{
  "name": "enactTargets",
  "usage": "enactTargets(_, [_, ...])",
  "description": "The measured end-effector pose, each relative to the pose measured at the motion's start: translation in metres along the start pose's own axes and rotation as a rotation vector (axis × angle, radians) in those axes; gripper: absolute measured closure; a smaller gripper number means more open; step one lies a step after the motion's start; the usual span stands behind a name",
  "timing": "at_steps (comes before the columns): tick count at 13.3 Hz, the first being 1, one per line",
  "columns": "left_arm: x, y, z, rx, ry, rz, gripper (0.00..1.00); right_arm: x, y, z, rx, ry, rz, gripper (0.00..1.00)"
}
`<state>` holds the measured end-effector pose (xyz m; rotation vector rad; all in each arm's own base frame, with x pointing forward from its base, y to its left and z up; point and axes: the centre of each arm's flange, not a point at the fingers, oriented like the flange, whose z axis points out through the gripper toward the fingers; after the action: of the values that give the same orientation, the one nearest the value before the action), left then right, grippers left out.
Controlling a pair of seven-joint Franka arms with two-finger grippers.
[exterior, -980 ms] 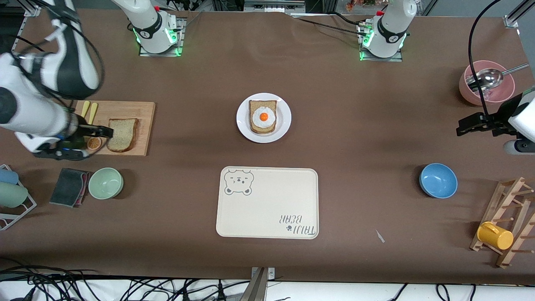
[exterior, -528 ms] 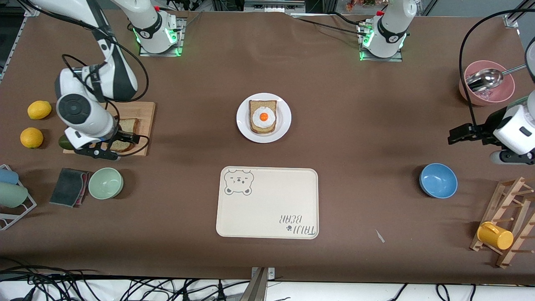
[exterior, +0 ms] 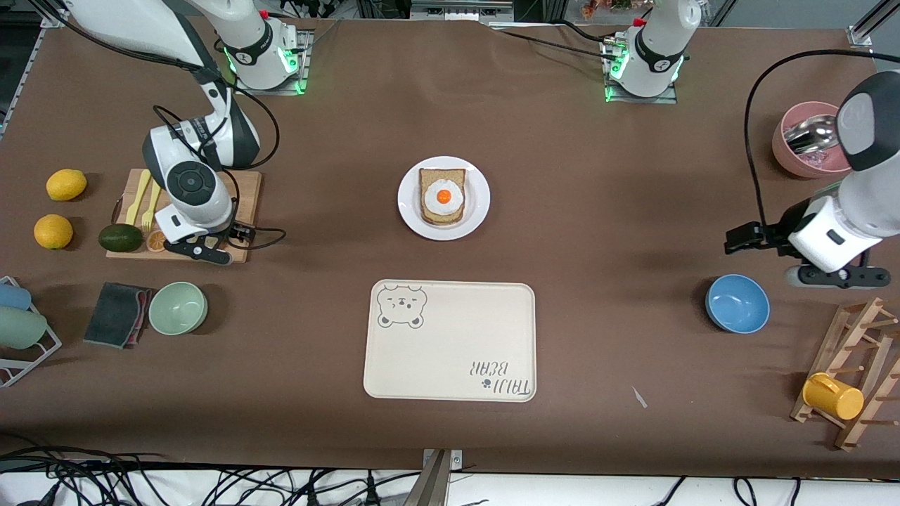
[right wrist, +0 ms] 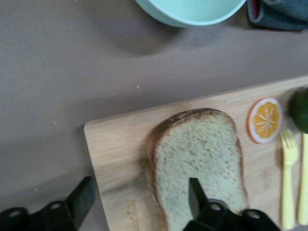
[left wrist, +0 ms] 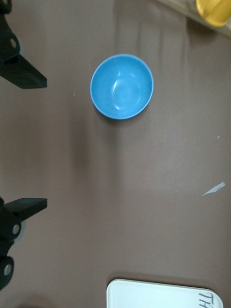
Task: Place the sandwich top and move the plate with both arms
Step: 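Grasp the bread slice with the right gripper and lift it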
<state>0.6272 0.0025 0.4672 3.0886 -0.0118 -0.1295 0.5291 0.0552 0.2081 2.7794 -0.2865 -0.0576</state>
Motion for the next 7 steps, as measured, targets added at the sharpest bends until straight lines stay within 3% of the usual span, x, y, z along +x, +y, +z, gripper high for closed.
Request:
enactTargets(4, [0.003, 0.012, 0.024, -0.032, -0.032, 0.010, 0.00, 0.005, 0.003, 0.021, 0.017, 0.007, 0.027, 0.27])
enactTargets(6, [0.008, 0.025, 0.040, -0.053, -0.048, 0.023, 0.00, 0.005, 0.003, 0.021, 0.018, 0.009, 0.027, 0.27])
enactTargets(7, [0.012, 0.031, 0.049, -0.056, -0.050, 0.033, 0.00, 0.006, 0.003, 0.021, 0.017, 0.012, 0.024, 0.34])
